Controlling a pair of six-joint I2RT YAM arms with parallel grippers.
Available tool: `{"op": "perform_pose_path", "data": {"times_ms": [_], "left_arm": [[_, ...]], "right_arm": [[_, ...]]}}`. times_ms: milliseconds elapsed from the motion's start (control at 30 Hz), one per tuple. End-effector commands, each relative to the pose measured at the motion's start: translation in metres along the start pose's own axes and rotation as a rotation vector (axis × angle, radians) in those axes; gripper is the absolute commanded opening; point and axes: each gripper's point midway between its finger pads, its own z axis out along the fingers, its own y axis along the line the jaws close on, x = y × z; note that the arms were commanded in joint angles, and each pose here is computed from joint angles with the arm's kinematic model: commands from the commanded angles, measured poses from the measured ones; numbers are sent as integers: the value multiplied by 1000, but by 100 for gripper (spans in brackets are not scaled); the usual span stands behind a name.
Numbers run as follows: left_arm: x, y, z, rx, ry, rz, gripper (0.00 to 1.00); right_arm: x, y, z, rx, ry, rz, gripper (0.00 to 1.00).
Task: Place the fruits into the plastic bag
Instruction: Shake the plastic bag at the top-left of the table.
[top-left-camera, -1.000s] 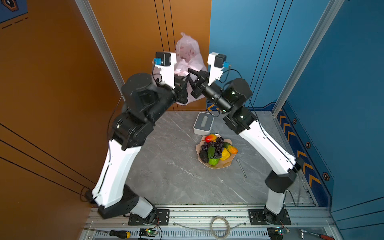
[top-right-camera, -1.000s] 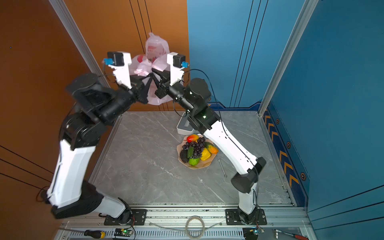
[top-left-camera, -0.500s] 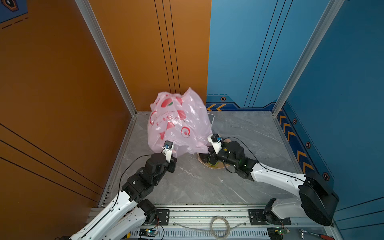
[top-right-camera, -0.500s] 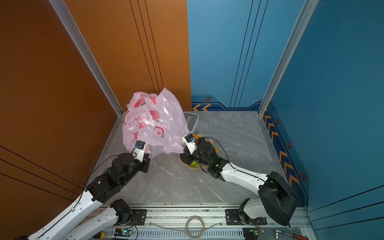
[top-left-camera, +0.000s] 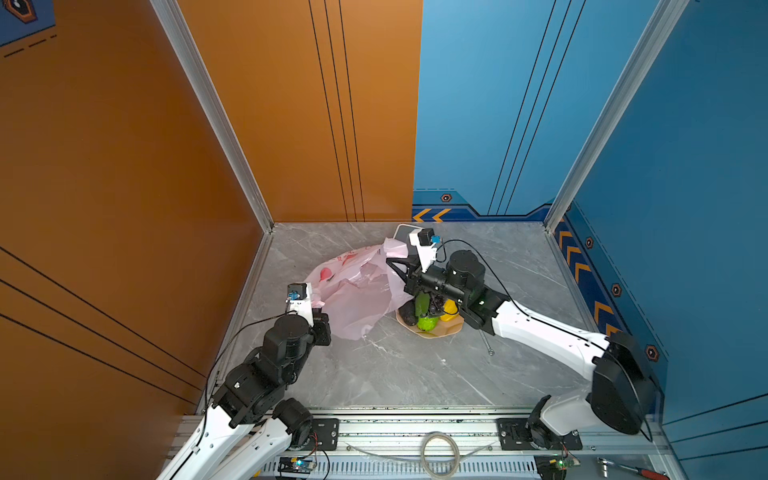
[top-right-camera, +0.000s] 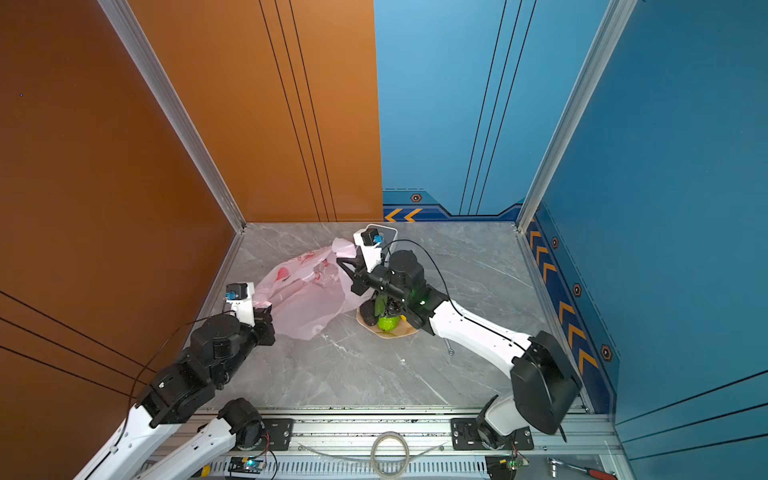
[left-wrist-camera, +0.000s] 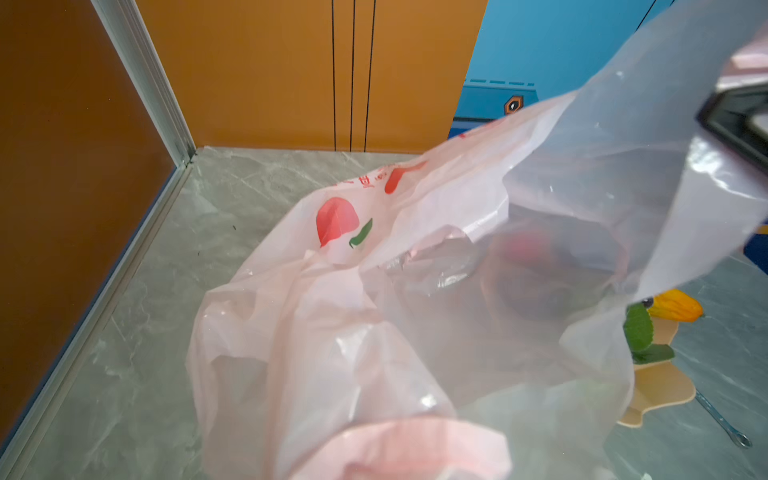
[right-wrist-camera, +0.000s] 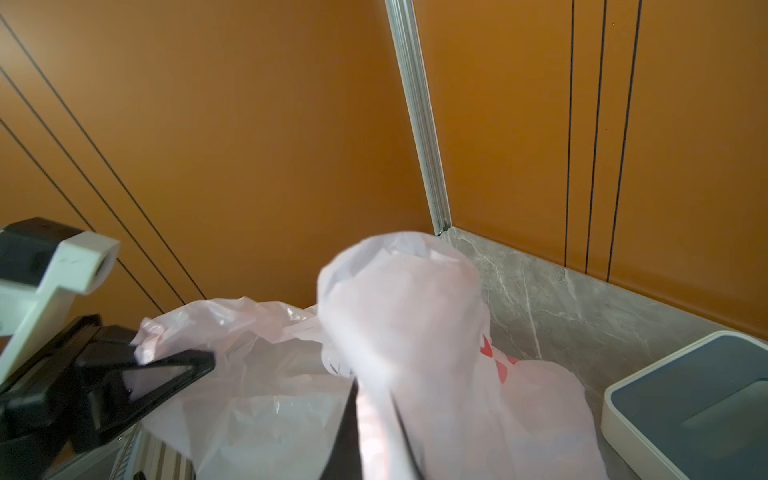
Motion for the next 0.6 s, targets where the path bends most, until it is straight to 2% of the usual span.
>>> {"op": "perform_pose_path", "data": {"times_ms": [0, 267, 333, 433, 467, 567], "left_arm": [[9, 12, -1, -59, 38, -50, 0], [-30, 32, -7, -161, 17, -56, 0], [-36, 36, -15, -173, -19, -69, 0], [-31, 43, -21, -182, -43, -97, 0], [-24, 42, -18, -176, -24, -104, 0], [2, 28, 0, -123, 70, -143, 0]], "right_arm": [[5, -13, 23, -25, 4, 91, 0], [-32, -7, 69, -89, -94, 65, 0], [-41, -8, 75, -109, -126, 64, 0], [-41, -17, 83, -143, -119, 74, 0], [-31, -18, 88, -164, -96, 88, 0], [-17, -61, 87, -150, -69, 168, 0]]}}
